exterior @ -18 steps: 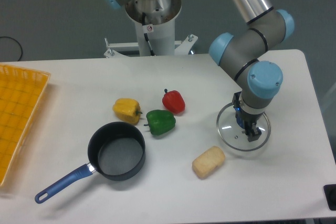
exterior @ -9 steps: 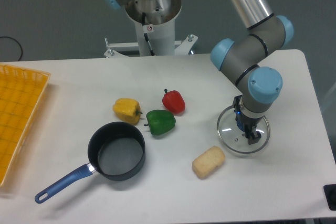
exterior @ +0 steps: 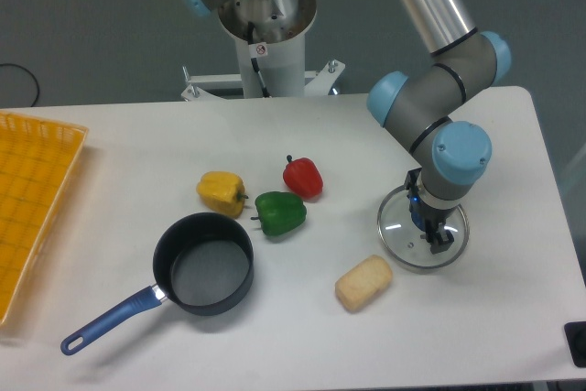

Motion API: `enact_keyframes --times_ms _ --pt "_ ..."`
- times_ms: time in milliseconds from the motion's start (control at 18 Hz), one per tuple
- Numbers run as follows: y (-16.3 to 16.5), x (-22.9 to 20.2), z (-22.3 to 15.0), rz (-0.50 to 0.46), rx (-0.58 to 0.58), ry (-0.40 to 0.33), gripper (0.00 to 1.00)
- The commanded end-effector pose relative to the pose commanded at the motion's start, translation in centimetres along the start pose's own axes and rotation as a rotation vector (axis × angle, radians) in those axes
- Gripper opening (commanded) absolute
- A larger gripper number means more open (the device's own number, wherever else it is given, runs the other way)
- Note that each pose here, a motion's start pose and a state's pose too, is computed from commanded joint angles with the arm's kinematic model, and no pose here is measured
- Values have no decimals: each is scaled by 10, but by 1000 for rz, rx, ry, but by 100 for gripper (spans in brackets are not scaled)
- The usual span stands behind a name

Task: Place the lid on the table
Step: 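Lower the glass lid flat onto the table beside the bread roll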

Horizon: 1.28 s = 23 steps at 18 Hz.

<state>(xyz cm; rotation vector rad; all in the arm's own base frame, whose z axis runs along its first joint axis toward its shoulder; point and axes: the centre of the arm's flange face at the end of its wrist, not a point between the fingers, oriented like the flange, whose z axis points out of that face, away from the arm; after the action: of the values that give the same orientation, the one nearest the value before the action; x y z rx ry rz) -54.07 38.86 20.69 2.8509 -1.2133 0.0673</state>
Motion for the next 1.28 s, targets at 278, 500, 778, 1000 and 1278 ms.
enact_keyframes --times_ms 278,500,778,1000,1278 --pt "0 -1 5 -2 -1 -6 63" --pt "0 -2 6 -2 -1 -8 63" --pt "0 -2 6 -2 -2 -9 63" --pt "0 -2 6 -2 -2 -9 63" --pt "-1 -2 8 0 -3 -7 63"
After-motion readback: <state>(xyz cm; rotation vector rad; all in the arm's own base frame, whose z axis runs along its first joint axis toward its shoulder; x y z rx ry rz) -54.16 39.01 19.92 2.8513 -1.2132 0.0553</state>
